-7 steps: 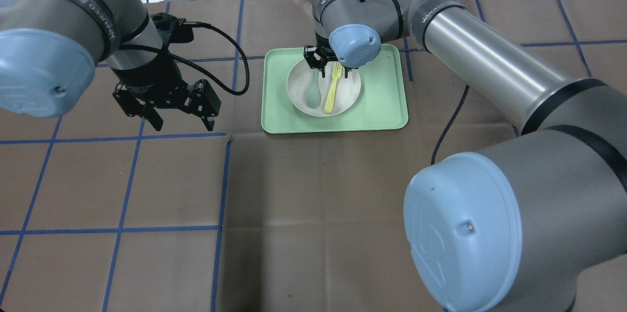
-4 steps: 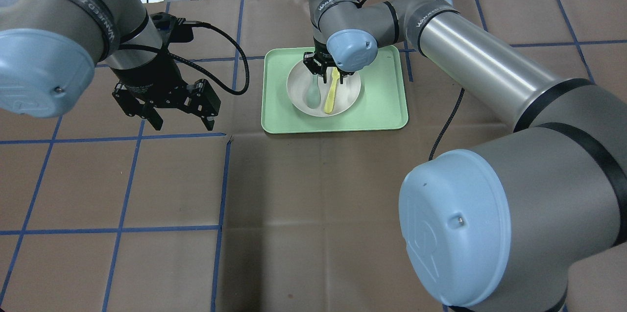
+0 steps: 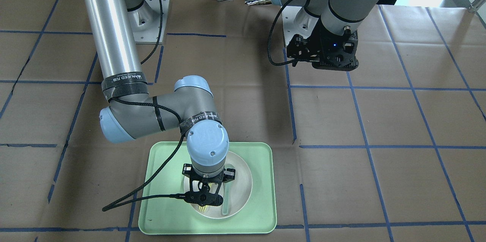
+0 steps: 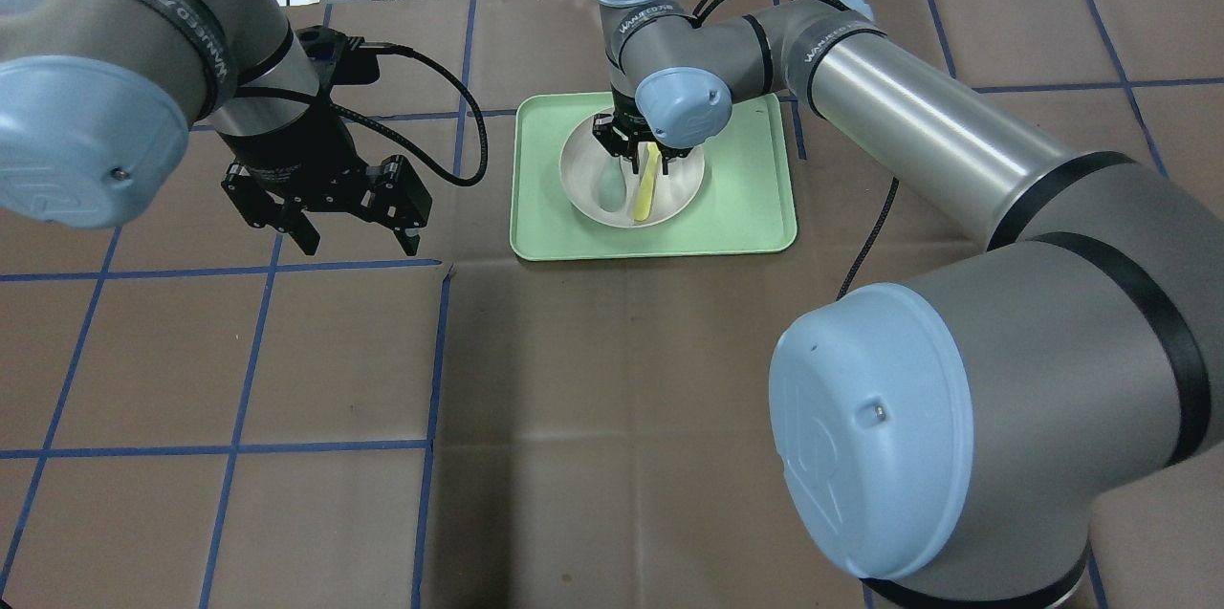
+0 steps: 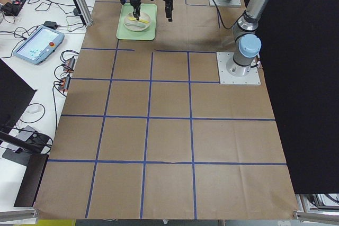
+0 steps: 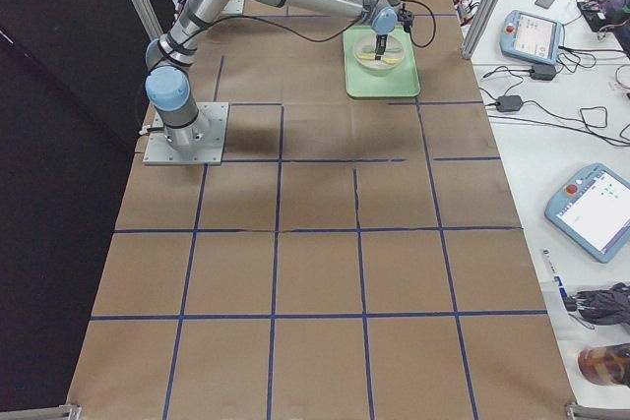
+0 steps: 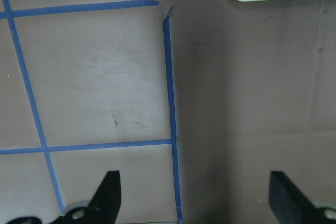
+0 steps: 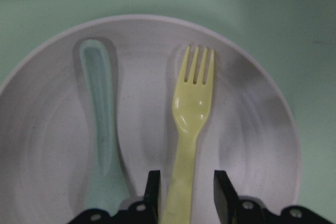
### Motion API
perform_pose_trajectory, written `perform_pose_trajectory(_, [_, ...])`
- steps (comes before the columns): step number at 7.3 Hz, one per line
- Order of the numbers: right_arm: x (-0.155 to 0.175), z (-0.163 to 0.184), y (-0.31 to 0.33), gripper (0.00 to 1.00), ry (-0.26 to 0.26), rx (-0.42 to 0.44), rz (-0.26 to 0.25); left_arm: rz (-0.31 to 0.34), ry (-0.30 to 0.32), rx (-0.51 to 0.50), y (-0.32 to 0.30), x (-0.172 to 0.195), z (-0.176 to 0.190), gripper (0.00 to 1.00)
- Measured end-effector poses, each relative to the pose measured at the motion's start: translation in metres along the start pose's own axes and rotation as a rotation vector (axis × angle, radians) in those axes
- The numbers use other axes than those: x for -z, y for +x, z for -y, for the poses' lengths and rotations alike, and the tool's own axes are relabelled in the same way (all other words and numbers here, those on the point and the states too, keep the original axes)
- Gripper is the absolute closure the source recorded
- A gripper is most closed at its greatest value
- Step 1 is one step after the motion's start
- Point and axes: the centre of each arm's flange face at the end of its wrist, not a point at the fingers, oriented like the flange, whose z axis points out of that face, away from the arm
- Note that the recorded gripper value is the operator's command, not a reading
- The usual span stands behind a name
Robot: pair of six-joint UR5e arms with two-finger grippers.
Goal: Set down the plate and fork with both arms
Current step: 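Close the right gripper on the yellow fork handle and lift it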
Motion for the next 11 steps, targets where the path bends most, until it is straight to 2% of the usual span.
perform_pose_trajectory(4, [-0.0096,0.0016,-0.0012,0.55,-0.010,0.000,-0.004,-0.001,0.011,0.000,0.0001,0.0009,0.0011,0.00])
perform_pose_trajectory(5, [-0.0104,0.0018,-0.0013,0.61,-0.011,0.000,-0.005,-0.001,0.013,0.000,0.0001,0.0012,0.0010,0.00])
perform_pose_trajectory(7, [-0.0105,0.0021,-0.0013,0.82,-0.010,0.000,-0.005,-0.001,0.012,-0.001,0.0005,-0.0004,0.0033,0.00])
perform_pose_trajectory(9, [-0.0102,0.0030,-0.0007,0.95,-0.009,-0.001,-0.004,0.000,0.015,-0.001,0.0006,-0.0010,0.0052,0.00])
perform_pose_trajectory(11, [-0.0092,0.0034,-0.0006,0.99,-0.007,-0.001,-0.004,0.000,0.017,-0.001,0.0002,-0.0004,0.0054,0.00])
